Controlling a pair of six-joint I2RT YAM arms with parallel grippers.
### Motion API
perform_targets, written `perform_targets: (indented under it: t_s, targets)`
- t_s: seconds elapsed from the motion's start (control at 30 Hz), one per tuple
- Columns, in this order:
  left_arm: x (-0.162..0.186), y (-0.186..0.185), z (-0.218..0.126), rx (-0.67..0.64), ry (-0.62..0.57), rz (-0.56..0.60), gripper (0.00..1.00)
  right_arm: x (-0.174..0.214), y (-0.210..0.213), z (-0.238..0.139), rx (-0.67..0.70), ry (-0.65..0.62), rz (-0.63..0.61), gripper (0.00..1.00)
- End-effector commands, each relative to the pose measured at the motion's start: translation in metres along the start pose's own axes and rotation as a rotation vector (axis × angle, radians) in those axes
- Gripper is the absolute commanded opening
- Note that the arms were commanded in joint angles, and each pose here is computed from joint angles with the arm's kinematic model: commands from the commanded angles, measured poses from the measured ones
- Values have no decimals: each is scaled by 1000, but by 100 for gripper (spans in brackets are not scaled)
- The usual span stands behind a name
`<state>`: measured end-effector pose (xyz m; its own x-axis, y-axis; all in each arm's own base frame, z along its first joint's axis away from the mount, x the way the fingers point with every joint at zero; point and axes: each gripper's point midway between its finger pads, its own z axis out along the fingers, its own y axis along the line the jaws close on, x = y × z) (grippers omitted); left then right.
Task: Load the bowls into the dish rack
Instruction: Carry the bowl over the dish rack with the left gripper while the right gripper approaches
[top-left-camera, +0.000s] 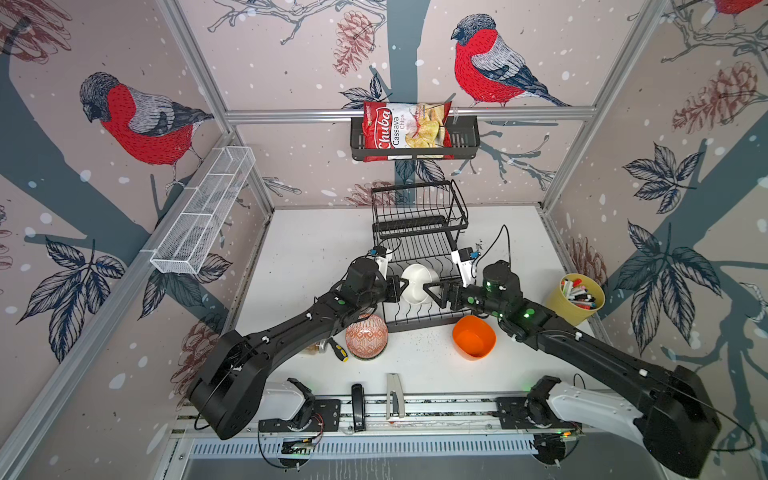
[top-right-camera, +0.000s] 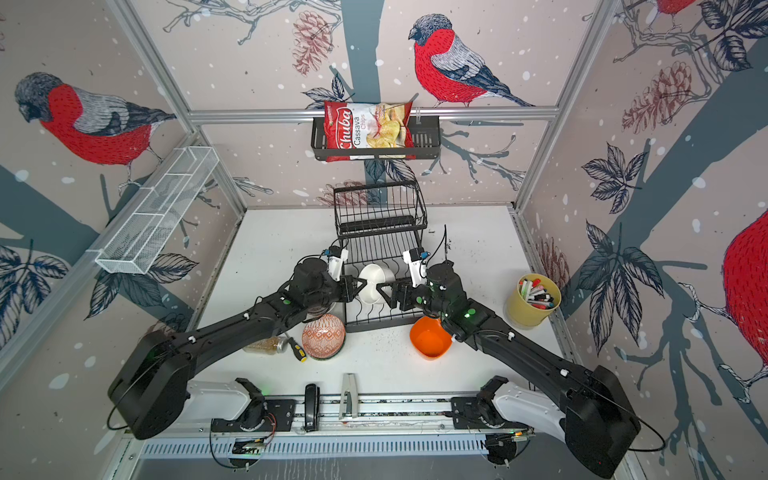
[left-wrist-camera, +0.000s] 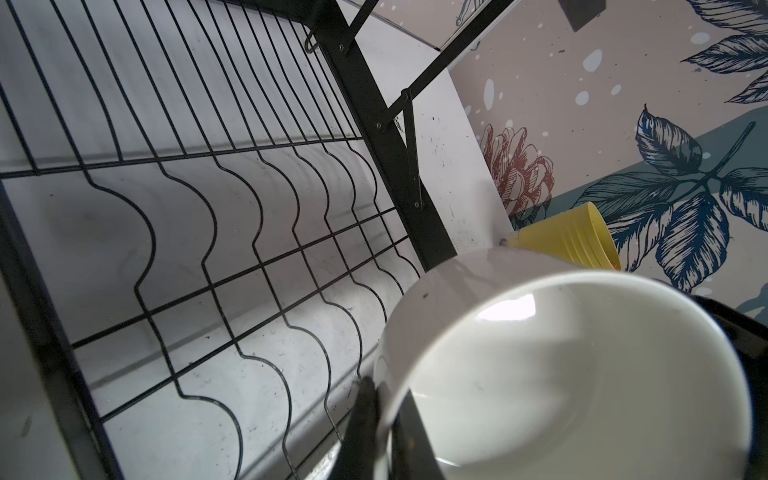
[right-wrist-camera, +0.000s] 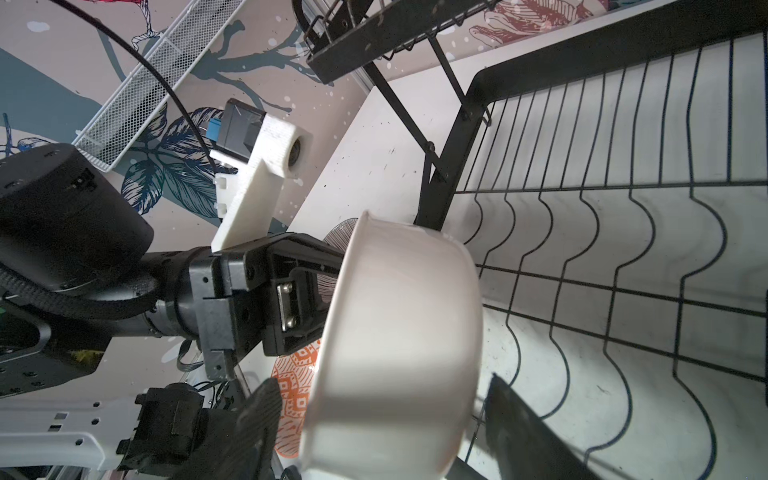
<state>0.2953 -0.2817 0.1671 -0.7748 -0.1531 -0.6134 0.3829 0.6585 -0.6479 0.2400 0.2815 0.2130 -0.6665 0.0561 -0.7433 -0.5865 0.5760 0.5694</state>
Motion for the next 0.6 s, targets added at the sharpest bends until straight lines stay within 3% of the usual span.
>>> perform_targets:
  t_s: [0.0, 0.33, 0.57]
  targets:
    - [-19, -21, -4, 92, -71, 19, 0, -10, 11, 1, -46, -34, 9, 75]
    - [-19, -20, -5, 107, -73, 10, 0, -6, 13, 5, -63, -25, 21, 74]
    - [-19, -18, -4, 106, -76, 5, 0, -7, 16, 6, -77, -28, 26, 64]
